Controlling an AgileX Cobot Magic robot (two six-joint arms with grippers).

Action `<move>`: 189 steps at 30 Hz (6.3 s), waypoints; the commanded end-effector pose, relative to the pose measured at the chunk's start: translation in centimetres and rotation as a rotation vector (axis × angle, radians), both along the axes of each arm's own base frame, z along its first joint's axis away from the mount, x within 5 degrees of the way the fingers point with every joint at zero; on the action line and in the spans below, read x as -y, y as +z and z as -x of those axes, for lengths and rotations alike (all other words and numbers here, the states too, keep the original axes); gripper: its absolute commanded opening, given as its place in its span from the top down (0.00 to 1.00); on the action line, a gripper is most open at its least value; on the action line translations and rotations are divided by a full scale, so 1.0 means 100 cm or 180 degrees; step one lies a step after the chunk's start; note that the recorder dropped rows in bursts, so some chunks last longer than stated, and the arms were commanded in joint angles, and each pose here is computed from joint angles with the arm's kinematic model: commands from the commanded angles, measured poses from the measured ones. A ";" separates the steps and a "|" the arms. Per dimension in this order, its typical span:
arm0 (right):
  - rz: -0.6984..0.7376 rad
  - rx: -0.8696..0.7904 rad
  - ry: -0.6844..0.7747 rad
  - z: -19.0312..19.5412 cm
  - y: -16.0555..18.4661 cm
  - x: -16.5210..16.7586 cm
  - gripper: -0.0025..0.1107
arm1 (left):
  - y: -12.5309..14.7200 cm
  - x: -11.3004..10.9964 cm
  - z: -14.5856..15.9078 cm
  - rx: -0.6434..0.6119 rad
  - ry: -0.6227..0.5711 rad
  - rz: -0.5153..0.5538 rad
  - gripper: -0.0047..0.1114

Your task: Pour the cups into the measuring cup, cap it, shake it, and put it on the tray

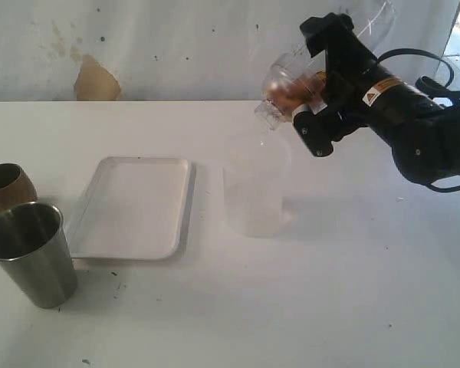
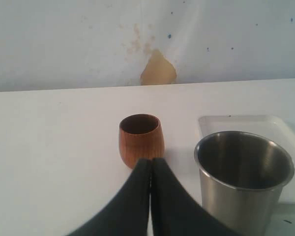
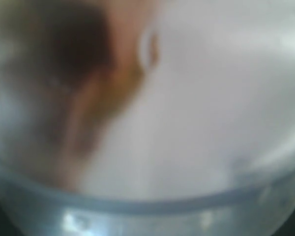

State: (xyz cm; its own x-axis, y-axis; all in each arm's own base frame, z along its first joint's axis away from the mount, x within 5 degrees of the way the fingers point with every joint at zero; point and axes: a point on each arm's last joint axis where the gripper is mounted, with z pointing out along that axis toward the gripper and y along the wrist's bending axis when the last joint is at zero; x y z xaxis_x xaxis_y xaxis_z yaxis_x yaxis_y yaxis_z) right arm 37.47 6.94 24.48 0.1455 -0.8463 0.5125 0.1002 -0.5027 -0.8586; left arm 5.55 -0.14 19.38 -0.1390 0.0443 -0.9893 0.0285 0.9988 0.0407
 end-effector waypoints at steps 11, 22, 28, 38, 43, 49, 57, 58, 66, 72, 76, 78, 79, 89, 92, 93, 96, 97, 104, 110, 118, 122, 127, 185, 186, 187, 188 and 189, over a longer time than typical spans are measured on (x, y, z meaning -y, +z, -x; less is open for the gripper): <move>0.0017 0.0267 -0.0014 0.000 0.014 0.002 0.98 | -0.002 0.000 0.000 -0.0014 -0.0005 -0.0007 0.95; 0.0019 0.0253 -0.0013 0.000 0.013 0.002 0.98 | -0.002 0.000 0.000 -0.0014 -0.0005 -0.0007 0.95; 0.0019 0.0253 -0.0013 0.000 0.013 0.002 0.98 | -0.002 0.000 0.000 -0.0014 -0.0005 -0.0007 0.95; 0.0021 0.0242 -0.0013 0.000 0.013 0.002 0.98 | -0.002 0.000 0.000 -0.0014 -0.0005 -0.0007 0.95; 0.0021 0.0242 -0.0013 0.000 0.013 0.002 0.98 | -0.002 0.000 0.000 -0.0014 -0.0005 -0.0007 0.95; -0.0059 0.0226 -0.0009 0.000 0.013 0.002 0.98 | -0.002 0.000 0.000 -0.0014 -0.0005 -0.0007 0.95; -0.0145 0.0211 -0.0005 0.000 0.013 0.002 0.98 | -0.002 0.000 0.000 -0.0014 -0.0005 -0.0007 0.95; -0.0145 0.0211 -0.0005 0.000 0.013 0.002 0.98 | -0.002 0.000 0.000 -0.0014 -0.0005 -0.0007 0.95; -0.0145 0.0211 -0.0005 0.000 0.013 0.002 0.98 | -0.002 0.000 0.000 -0.0014 -0.0005 -0.0007 0.95; 0.0098 0.0174 0.0014 0.000 0.011 0.001 0.98 | -0.002 0.000 0.000 -0.0014 -0.0005 -0.0007 0.95; 0.0197 0.0200 0.0110 0.001 0.011 -0.002 0.98 | -0.002 0.000 0.000 -0.0014 -0.0005 -0.0007 0.95; 0.0231 0.0207 0.0141 0.001 0.011 -0.002 0.98 | -0.002 0.000 0.000 -0.0014 -0.0005 -0.0007 0.95; 0.0262 0.0213 0.0169 0.001 0.011 -0.003 0.98 | -0.002 0.000 0.000 -0.0014 -0.0005 -0.0007 0.95; 0.0724 0.0309 0.0590 0.005 0.009 -0.015 0.98 | -0.002 0.000 0.000 -0.0014 -0.0005 -0.0007 0.95; 0.0839 0.0340 0.0698 0.006 0.009 -0.018 0.98 | -0.002 0.000 0.000 -0.0014 -0.0005 -0.0007 0.95; 0.0873 0.0346 0.0729 0.006 0.009 -0.019 0.98 | -0.002 0.000 0.000 -0.0014 -0.0005 -0.0007 0.95; 0.0971 0.0365 0.0818 0.007 0.008 -0.021 0.98 | -0.002 0.000 0.000 -0.0014 -0.0005 -0.0007 0.95; 0.0987 0.0373 0.0832 0.007 0.008 -0.022 0.98 | -0.002 0.000 0.000 -0.0014 -0.0005 -0.0007 0.95; 0.0994 0.0380 0.0842 0.007 0.008 -0.022 0.98 | -0.002 0.000 0.000 -0.0014 -0.0005 -0.0007 0.95; 0.0826 0.0385 0.0699 0.006 0.010 -0.018 0.98 | -0.002 0.000 0.000 -0.0014 -0.0005 -0.0007 0.95; 0.0330 0.0600 0.0262 -0.003 0.028 -0.005 0.98 | -0.002 0.000 0.000 -0.0014 -0.0005 -0.0007 0.95; 0.0482 0.0751 0.0381 -0.013 0.040 -0.009 0.98 | -0.002 0.000 0.000 -0.0014 -0.0005 -0.0007 0.95; 0.0712 0.0593 0.0534 -0.018 0.030 -0.014 0.98 | -0.002 0.000 0.000 -0.0014 -0.0005 -0.0007 0.95; 0.1979 0.0891 0.1509 -0.021 0.017 -0.029 0.98 | -0.002 0.000 0.000 -0.0014 -0.0005 -0.0007 0.95; 0.1979 0.0891 0.1509 -0.021 0.017 -0.029 0.98 | -0.002 0.000 0.000 -0.0014 -0.0005 -0.0007 0.95; 0.1979 0.0891 0.1509 -0.021 0.017 -0.029 0.98 | -0.002 0.000 0.000 -0.0014 -0.0005 -0.0007 0.95; 0.1979 0.0891 0.1509 -0.021 0.017 -0.029 0.98 | -0.002 0.000 0.000 -0.0014 -0.0005 -0.0007 0.95; 0.1975 0.0890 0.1506 -0.021 0.017 -0.029 0.98 | -0.002 0.000 0.000 -0.0014 -0.0005 -0.0007 0.95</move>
State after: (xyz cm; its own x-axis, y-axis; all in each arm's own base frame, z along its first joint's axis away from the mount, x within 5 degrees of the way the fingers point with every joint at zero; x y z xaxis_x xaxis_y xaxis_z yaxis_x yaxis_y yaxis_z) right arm 39.53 9.98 25.50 0.2550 -0.2784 0.9260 0.5683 -0.7317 -0.3764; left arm 5.55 -0.14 19.38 -0.1390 0.0443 -0.9893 0.0285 0.9988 0.0407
